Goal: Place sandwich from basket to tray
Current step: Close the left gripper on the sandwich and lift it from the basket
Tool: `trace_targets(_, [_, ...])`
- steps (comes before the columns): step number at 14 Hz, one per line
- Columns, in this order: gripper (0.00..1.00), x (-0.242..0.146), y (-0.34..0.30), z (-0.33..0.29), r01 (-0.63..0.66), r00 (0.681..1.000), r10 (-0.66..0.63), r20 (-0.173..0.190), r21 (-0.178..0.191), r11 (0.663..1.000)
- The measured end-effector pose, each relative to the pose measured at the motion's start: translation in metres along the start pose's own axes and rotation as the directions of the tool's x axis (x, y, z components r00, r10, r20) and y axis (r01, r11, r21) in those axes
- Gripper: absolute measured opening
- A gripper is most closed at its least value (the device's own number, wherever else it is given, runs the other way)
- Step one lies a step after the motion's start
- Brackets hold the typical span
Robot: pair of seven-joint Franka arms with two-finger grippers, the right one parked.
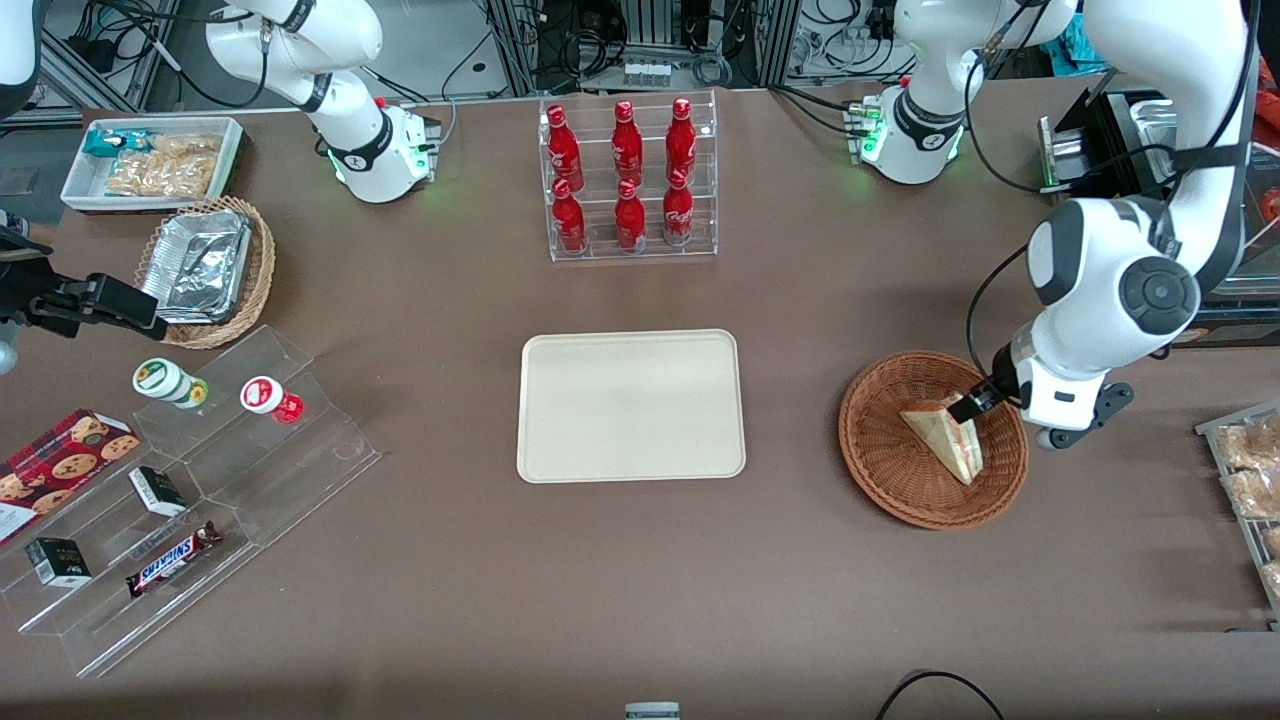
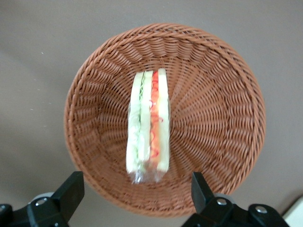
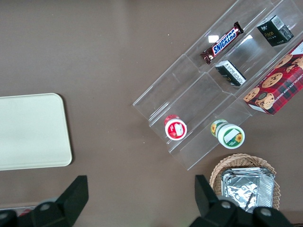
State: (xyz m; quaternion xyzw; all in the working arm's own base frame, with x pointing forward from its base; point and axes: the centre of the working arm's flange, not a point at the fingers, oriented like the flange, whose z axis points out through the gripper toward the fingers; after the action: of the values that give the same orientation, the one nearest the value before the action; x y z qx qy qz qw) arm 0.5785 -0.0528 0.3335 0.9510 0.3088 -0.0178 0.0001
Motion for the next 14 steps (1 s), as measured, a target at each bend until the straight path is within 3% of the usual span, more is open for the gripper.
trace_targets(3, [1.0, 0.002, 0.001, 0.034, 0.088, 0.996, -0.088, -0.01, -0.016, 0.996])
trace_targets(8, [0.95, 0.001, 0.0, 0.08, 0.109, 0.993, -0.11, 0.032, 0.021, 0.994])
trace_targets(11, [0.6, 0.003, 0.002, 0.074, 0.11, 0.993, -0.111, 0.039, 0.029, 0.993])
trace_targets(14, [0.32, 0.008, 0.006, 0.041, 0.108, 0.989, -0.117, 0.095, 0.093, 0.99])
